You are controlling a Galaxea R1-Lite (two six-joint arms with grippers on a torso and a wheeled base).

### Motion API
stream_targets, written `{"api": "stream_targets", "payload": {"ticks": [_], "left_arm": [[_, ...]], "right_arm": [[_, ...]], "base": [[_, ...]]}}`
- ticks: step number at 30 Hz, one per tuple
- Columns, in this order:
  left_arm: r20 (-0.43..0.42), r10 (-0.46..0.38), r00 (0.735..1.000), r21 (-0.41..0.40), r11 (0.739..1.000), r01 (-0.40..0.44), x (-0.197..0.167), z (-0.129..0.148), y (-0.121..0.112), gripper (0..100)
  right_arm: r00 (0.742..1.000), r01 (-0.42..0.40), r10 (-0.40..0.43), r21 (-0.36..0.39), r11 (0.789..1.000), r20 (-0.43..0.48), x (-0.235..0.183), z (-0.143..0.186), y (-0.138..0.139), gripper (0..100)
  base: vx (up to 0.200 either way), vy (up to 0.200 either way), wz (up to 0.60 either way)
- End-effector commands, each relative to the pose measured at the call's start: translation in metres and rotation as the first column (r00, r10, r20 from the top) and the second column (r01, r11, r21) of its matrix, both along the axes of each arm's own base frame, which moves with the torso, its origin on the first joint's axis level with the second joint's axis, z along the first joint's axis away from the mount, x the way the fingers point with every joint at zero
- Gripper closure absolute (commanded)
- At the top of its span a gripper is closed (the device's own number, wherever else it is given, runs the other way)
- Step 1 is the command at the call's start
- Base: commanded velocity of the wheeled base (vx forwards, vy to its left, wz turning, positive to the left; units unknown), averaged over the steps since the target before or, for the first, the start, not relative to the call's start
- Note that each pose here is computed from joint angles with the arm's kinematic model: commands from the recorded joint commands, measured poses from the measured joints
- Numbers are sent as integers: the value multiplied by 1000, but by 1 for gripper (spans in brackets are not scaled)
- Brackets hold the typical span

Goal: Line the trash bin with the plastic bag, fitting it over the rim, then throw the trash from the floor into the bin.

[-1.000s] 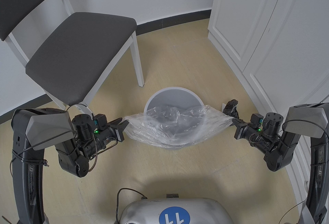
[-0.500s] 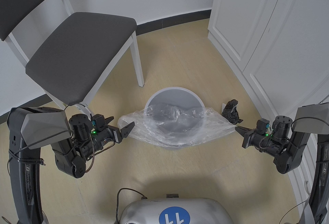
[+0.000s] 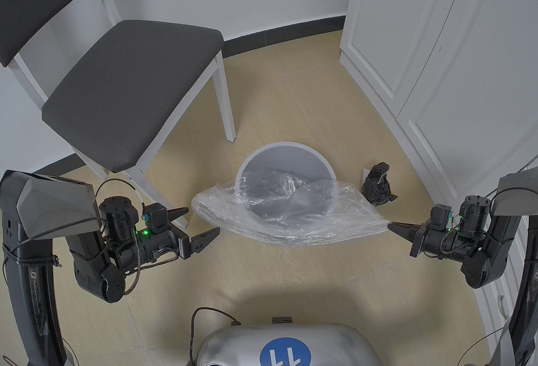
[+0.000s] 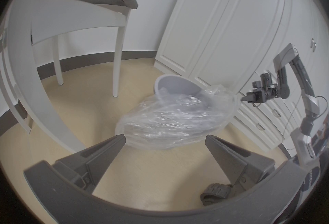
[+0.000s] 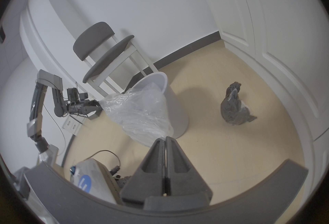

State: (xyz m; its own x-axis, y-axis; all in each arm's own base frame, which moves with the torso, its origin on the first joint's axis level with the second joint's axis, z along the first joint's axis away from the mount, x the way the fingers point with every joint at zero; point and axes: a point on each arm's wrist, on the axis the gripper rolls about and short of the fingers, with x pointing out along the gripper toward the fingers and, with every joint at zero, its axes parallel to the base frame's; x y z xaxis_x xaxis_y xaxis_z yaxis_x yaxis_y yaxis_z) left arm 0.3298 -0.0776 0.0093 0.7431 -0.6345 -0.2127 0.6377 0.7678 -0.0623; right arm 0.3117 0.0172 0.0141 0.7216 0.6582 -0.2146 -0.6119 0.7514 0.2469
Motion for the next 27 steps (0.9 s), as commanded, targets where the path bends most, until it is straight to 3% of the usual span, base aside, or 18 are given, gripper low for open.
{"api": "stream_targets", "payload": {"ticks": [1, 8, 11, 18, 27], "left_arm": [[19, -45, 999, 11, 999, 44, -11, 11, 7, 0], [53, -95, 994, 55, 994, 92, -24, 18, -4, 0], [50, -142, 989, 73, 988, 138, -31, 16, -18, 0], [58, -107, 993, 143, 985, 98, -40, 10, -41, 0], [136, -194, 971, 270, 951, 152, -48, 7, -53, 0]], "right_arm": [[1000, -19, 19, 61, 998, -6, -2, 11, 2, 100], [997, -27, 37, 127, 991, -74, -2, 8, 11, 100], [987, -74, 95, 159, 984, -132, -3, 0, 41, 100], [990, 18, -7, 81, 997, -140, -1, -15, 73, 100], [995, 64, -57, 103, 993, -77, 7, 3, 60, 100]], "base": [[0, 0, 0], [0, 0, 0], [0, 0, 0], [0, 0, 0], [0, 0, 0]]}}
